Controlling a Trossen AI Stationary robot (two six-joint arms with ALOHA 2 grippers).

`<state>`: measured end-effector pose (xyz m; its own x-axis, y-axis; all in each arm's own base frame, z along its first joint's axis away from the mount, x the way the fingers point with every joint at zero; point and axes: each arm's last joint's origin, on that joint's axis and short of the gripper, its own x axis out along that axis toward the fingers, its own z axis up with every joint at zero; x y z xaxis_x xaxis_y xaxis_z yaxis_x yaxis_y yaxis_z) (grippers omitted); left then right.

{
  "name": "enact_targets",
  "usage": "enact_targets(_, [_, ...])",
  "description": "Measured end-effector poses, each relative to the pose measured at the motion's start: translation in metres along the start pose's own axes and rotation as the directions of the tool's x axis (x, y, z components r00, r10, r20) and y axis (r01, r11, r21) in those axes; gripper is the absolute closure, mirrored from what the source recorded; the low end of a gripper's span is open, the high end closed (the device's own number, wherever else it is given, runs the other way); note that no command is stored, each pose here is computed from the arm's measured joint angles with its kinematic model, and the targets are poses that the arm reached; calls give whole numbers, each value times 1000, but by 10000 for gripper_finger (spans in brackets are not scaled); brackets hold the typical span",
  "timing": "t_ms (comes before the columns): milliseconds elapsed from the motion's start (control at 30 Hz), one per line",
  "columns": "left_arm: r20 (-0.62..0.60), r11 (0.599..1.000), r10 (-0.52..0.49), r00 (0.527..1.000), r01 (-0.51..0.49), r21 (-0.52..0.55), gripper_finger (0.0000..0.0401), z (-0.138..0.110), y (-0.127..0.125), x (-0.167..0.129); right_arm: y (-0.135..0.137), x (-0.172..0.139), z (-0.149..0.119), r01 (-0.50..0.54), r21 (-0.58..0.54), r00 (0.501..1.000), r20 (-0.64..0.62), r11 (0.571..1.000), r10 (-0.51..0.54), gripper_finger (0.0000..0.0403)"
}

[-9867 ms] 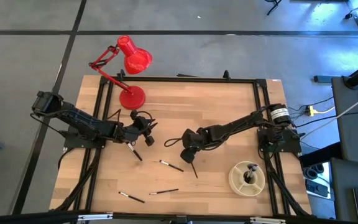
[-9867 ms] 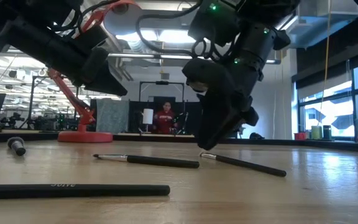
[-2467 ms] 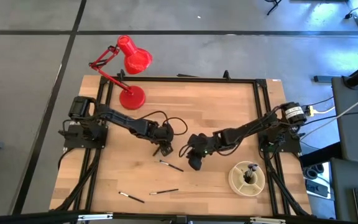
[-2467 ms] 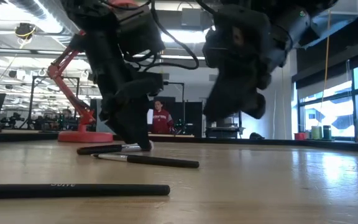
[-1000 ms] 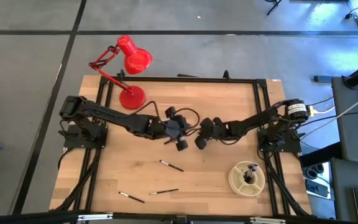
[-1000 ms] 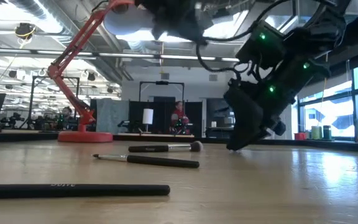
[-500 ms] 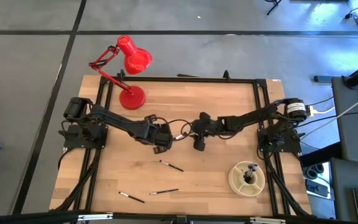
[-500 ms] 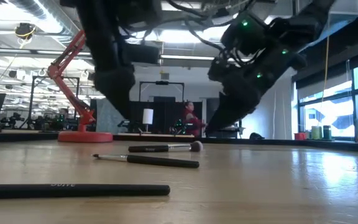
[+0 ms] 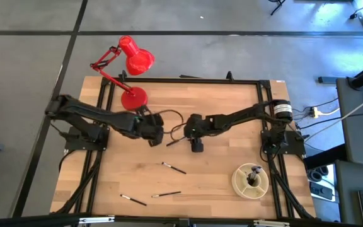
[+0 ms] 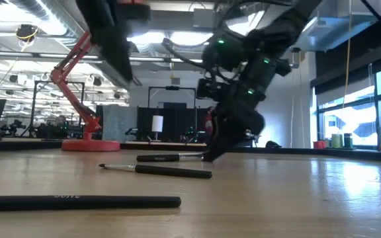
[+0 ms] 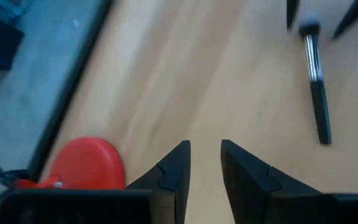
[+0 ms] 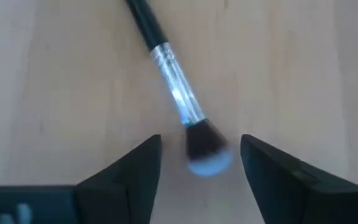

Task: Sort items
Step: Put the powder brush into the brush organizer

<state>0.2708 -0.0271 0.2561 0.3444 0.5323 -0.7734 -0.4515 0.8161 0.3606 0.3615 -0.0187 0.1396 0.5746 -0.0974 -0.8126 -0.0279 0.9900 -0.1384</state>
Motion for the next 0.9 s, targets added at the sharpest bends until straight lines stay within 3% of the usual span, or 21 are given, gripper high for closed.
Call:
enact_targets(167, [158,996,30,987,-15,-92,318,3,27,-32,-5,10,13,-31,-21,990,-137,999,28,247])
enact_targets(333, [233,987,75,970,-39,-154,322,2,42,-48,-3,1,31,-59,-52,972,-228,997,46,375])
enact_targets(533, [259,964,176,950,-113,-242,328,2,45,-49,20,-46,56,-6,-270,883,-454,963,-122,390])
enact_targets(633, [252,962,194,948,-133,-239,329,0,43,-44,39,-76,63,-7,-419,800,-548,908,-246,396])
enact_targets(767, [233,947,242,942,-177,-267,328,-11,39,-32,69,-117,63,-40,-635,678,-584,771,-446,395])
enact_targets(833, [224,932,289,931,-220,-288,330,-19,38,-24,88,-130,66,3,-693,726,-494,721,-478,395])
enact_targets(900, [214,922,322,922,-254,-291,333,-22,40,-17,108,-147,64,-48,-737,770,-458,674,-445,395])
